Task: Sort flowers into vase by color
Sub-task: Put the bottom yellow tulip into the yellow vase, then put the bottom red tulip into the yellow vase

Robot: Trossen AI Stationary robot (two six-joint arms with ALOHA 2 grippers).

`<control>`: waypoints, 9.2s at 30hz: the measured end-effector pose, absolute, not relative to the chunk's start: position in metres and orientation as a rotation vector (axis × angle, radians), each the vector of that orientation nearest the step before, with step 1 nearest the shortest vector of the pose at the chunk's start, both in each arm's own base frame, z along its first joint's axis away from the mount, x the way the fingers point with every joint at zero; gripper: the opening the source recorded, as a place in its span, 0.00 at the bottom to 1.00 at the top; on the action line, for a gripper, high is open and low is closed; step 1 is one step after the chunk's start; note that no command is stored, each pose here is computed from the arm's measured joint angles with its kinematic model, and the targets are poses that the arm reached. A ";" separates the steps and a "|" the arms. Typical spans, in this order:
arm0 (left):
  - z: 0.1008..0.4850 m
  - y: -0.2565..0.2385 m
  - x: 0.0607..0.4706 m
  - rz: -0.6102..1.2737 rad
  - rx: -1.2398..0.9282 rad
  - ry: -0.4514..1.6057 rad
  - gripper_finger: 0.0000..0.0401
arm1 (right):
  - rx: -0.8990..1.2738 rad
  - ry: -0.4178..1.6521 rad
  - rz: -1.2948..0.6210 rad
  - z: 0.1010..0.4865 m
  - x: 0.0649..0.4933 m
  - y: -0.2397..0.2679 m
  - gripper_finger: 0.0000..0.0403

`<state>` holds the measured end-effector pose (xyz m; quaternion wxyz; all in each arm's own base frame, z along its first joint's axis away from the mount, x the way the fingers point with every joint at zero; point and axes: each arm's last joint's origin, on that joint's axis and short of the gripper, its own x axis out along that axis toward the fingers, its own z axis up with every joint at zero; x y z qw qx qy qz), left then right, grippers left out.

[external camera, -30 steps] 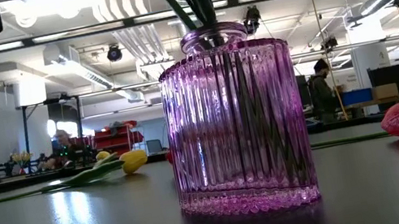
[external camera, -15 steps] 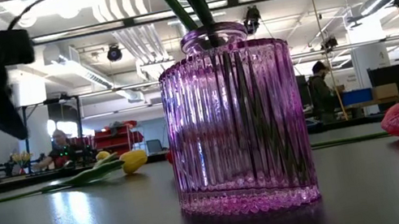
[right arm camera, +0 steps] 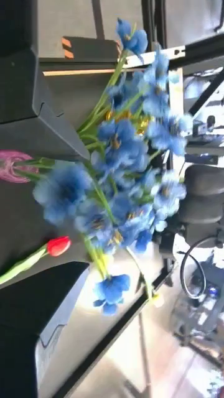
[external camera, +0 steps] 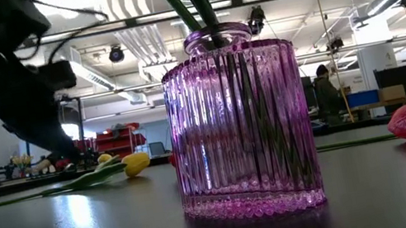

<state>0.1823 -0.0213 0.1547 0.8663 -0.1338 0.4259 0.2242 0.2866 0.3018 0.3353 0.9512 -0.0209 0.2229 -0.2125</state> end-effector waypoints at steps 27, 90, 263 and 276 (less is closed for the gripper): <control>0.146 -0.003 0.214 0.495 -0.274 0.936 0.02 | 0.002 0.483 -0.454 0.359 0.275 0.289 0.62; 0.240 -0.140 0.118 -0.710 -0.568 -0.147 0.01 | 0.107 0.470 -0.509 0.395 0.267 0.246 0.67; 0.343 -0.027 0.160 0.057 -0.047 -0.088 0.02 | 0.178 0.072 -0.285 0.434 0.472 0.063 0.11; 0.356 -0.029 0.122 -0.031 -0.135 0.147 0.00 | 0.087 0.034 -0.249 0.488 0.413 0.089 0.57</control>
